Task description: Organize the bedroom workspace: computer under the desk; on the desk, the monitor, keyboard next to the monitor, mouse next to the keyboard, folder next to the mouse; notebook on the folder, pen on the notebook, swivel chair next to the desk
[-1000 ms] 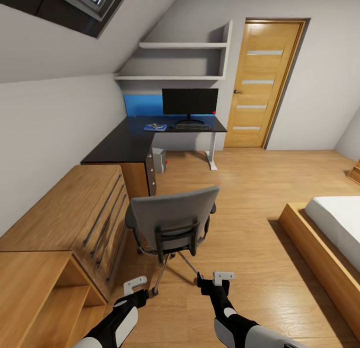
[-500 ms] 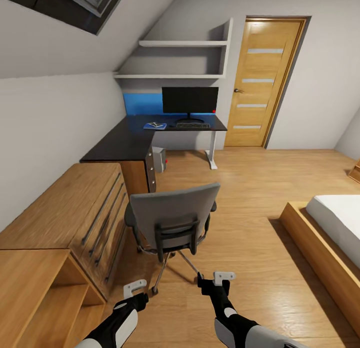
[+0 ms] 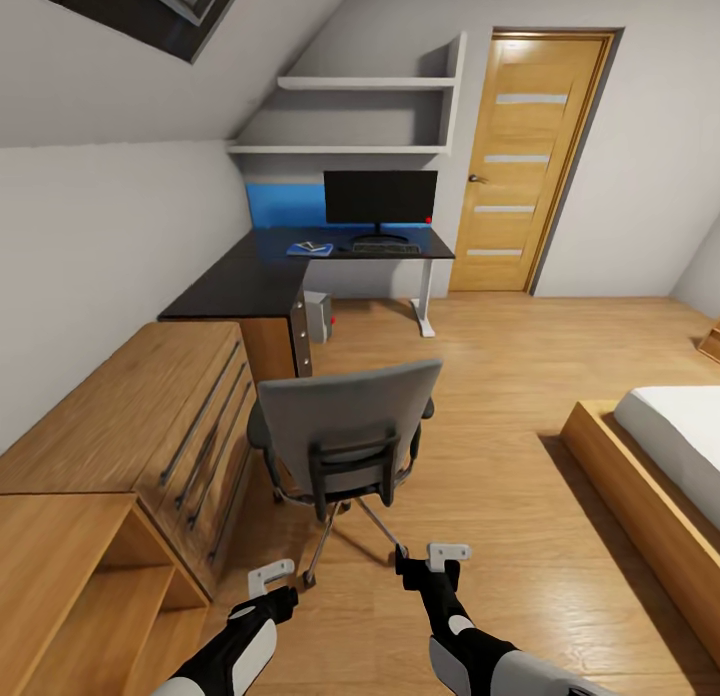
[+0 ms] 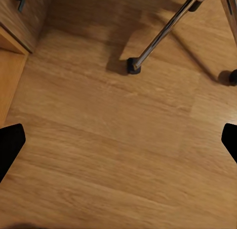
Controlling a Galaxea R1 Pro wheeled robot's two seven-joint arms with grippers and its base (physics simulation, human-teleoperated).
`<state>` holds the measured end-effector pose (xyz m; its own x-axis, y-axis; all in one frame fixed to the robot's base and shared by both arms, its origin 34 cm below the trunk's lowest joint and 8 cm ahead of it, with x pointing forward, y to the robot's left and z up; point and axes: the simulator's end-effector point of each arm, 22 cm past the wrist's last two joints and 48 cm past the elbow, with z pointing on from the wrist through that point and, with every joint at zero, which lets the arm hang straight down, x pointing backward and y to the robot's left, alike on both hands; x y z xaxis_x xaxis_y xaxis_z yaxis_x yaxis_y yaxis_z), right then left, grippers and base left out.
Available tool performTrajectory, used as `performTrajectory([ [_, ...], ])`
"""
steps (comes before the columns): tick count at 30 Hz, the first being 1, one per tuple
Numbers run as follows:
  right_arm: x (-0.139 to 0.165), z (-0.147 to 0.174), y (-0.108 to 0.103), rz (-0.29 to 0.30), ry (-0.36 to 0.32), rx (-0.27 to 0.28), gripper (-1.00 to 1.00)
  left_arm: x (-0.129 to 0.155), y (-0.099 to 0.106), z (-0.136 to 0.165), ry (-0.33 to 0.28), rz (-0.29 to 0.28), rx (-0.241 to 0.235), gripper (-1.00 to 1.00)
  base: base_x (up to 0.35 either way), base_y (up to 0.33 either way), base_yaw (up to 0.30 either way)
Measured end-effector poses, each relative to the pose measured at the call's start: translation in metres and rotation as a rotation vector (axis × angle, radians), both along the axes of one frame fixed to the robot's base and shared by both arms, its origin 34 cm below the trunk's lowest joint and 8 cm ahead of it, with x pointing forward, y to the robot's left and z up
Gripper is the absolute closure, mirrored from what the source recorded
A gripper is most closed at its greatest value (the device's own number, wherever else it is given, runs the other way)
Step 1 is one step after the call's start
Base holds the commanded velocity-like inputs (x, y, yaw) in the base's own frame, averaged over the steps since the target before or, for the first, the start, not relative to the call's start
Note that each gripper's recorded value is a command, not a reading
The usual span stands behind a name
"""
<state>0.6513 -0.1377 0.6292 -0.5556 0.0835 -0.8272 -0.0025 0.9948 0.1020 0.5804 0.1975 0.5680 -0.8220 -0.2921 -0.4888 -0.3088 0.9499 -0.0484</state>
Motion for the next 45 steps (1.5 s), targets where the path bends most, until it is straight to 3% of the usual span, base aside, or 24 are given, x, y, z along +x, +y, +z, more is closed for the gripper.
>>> performTrajectory([
  [13, 0.000, -0.021, 0.000, -0.002, 0.001, 0.000, -1.00, -0.017, -0.011, -0.030, 0.042, -0.013, -0.004, -1.00, 0.000, 0.000, 0.000],
  [45, -0.005, -0.079, -0.010, -0.009, 0.008, -0.021, -1.00, -0.022, -0.013, -0.086, 0.046, -0.016, -0.007, -1.00, 0.000, 0.000, 0.000],
])
